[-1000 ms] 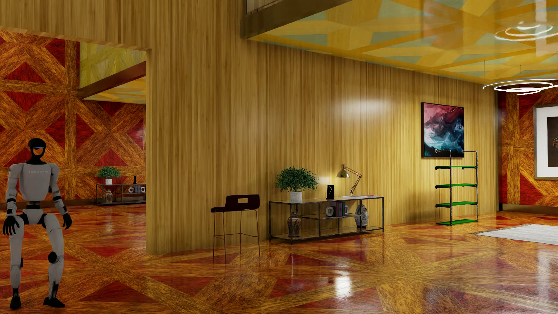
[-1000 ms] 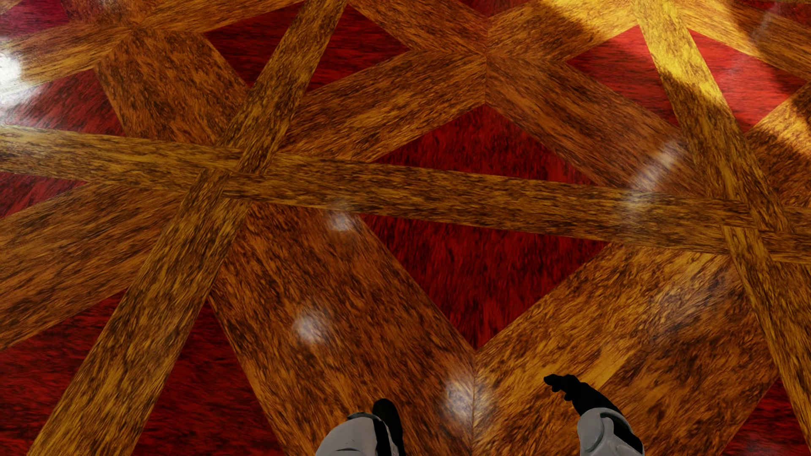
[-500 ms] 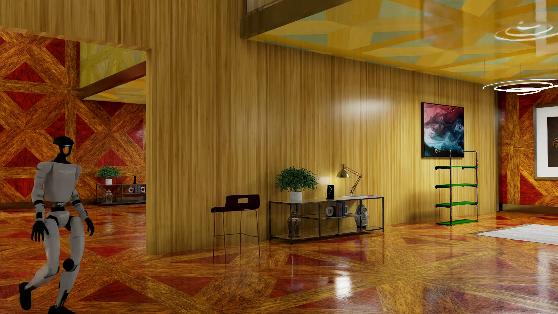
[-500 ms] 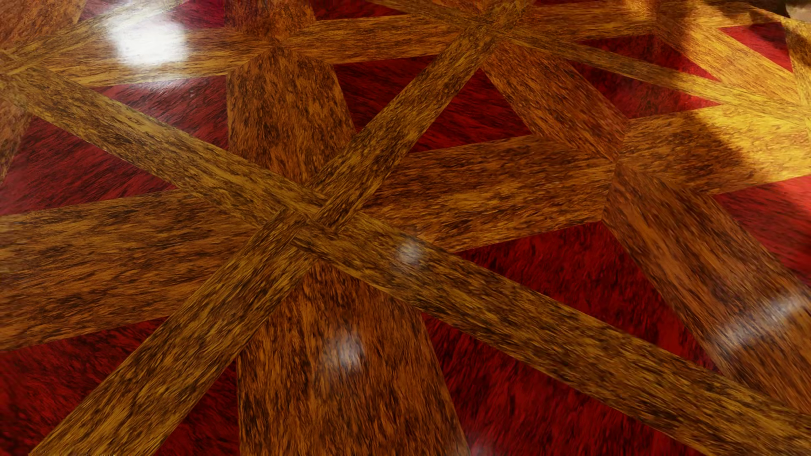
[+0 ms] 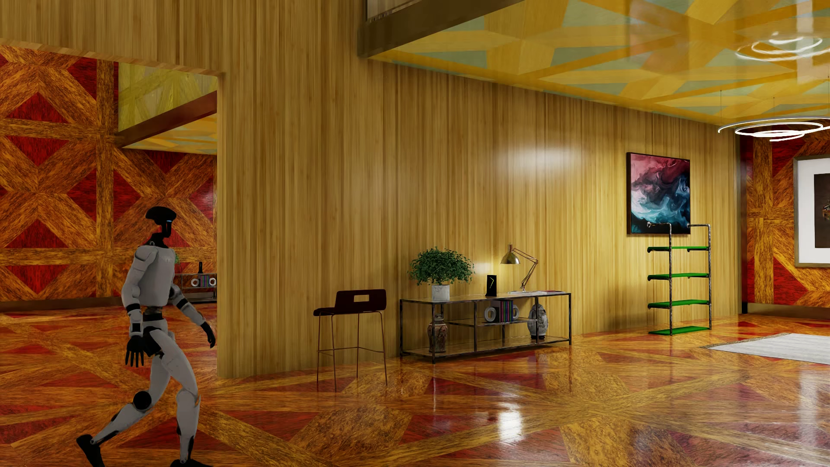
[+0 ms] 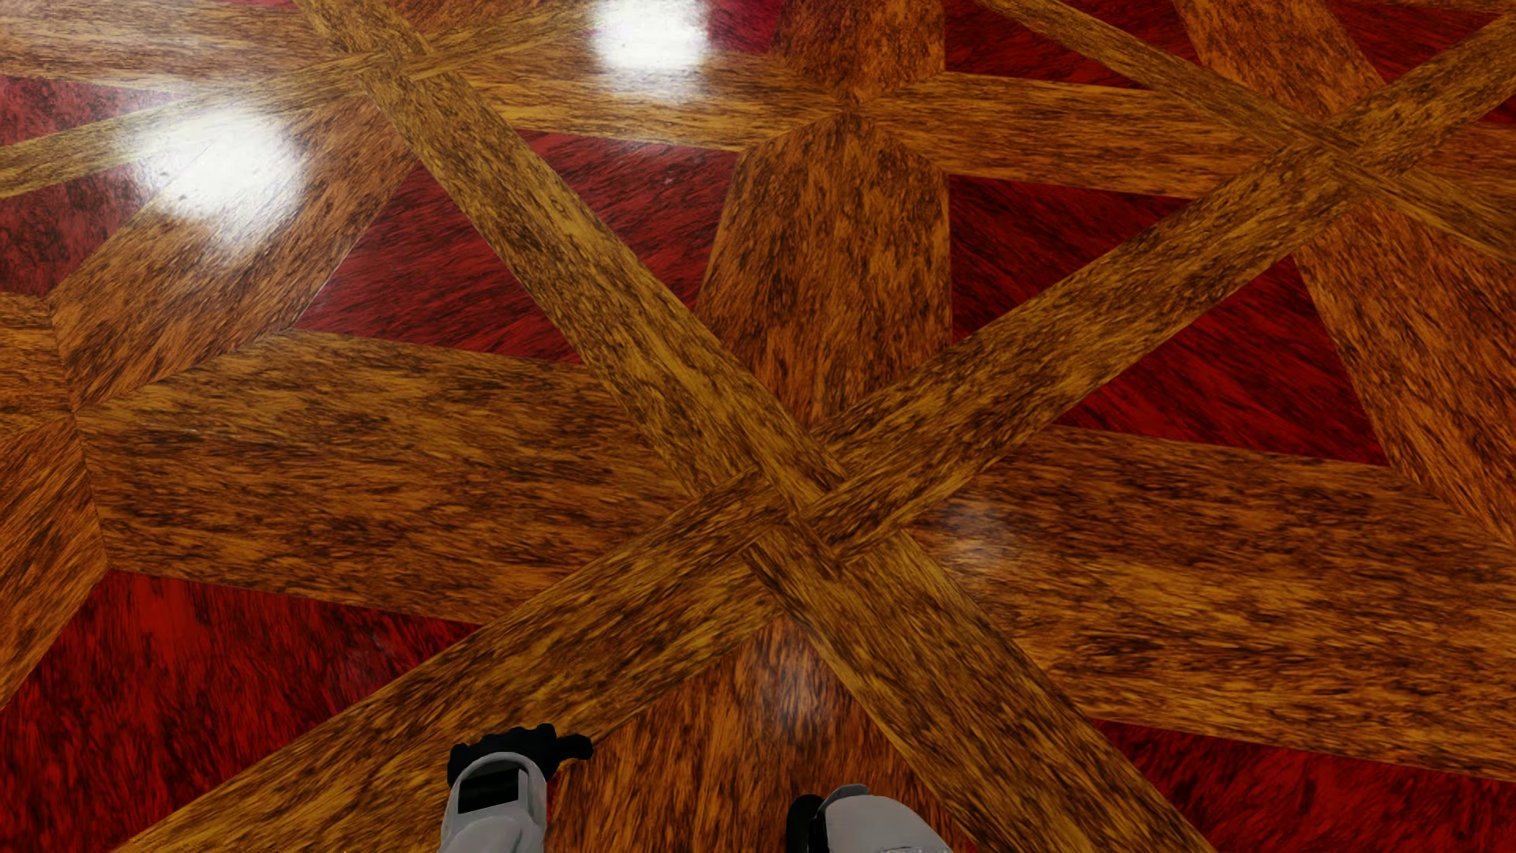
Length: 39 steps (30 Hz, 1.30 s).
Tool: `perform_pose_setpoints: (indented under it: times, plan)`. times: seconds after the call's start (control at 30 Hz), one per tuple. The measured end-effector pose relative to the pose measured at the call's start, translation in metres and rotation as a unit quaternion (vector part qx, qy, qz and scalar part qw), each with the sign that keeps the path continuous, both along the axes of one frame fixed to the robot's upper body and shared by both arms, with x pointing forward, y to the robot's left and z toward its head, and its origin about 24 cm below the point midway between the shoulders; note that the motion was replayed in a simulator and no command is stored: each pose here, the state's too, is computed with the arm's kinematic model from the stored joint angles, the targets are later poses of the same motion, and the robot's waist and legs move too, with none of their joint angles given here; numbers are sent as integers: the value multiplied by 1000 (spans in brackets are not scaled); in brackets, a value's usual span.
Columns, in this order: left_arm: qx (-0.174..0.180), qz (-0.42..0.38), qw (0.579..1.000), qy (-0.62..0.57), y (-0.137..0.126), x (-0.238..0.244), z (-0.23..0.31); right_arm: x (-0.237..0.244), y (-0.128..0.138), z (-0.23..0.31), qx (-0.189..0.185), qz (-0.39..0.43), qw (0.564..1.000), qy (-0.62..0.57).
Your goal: Move towards the dark green shelves
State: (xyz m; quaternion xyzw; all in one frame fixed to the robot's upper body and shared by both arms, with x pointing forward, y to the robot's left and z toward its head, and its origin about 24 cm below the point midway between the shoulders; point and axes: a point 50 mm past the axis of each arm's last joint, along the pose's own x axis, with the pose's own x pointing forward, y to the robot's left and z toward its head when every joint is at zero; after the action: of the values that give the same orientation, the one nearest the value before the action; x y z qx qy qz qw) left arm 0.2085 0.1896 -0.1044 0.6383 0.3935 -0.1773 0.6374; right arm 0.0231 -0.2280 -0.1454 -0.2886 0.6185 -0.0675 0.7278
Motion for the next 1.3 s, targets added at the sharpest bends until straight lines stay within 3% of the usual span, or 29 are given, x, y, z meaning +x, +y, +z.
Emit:
perform_pose_setpoints:
  times: [0.07,0.1,0.23,0.3,0.37,0.43,0.57,0.67,0.73,0.9,0.97,1.07,1.17,1.2,1.27,1.3]
  plan:
    - [45,-23,993,110,5,-38,-25,3,3,-5,14,4,1000,28]
    - [50,-26,990,126,8,-54,-31,11,3,-7,17,30,998,44]
    - [-11,144,985,93,36,-123,-36,74,1,-1,-13,211,977,23]
    - [-33,221,970,94,42,-150,-37,119,1,14,-40,247,967,-41]
    - [-32,262,955,134,46,-173,-41,162,-9,38,-75,262,955,-116]
    - [-18,251,949,191,43,-191,-46,198,-11,62,-101,259,944,-176]
    - [-9,126,954,273,33,-190,-51,223,-7,85,-104,244,931,-252]
    - [-37,192,959,203,19,-176,-50,211,6,75,-104,284,924,-233]
    - [-50,189,964,181,6,-155,-52,191,12,61,-88,283,935,-195]
    - [-6,-95,993,76,-35,-37,-25,117,14,22,12,200,975,-95]
    - [-38,-129,991,-28,-52,13,6,87,9,12,31,179,982,-50]
    - [-87,-130,973,-172,-62,62,55,48,8,-1,32,139,990,9]
    - [-107,-100,958,-248,-53,71,78,20,20,-12,60,174,980,78]
    - [-99,-85,961,-242,-44,65,74,16,24,-13,75,183,976,91]
    - [-86,-61,976,-188,-33,43,52,5,22,-12,65,174,977,104]
    - [-67,-56,986,-142,-28,28,36,-2,20,-9,47,114,989,78]
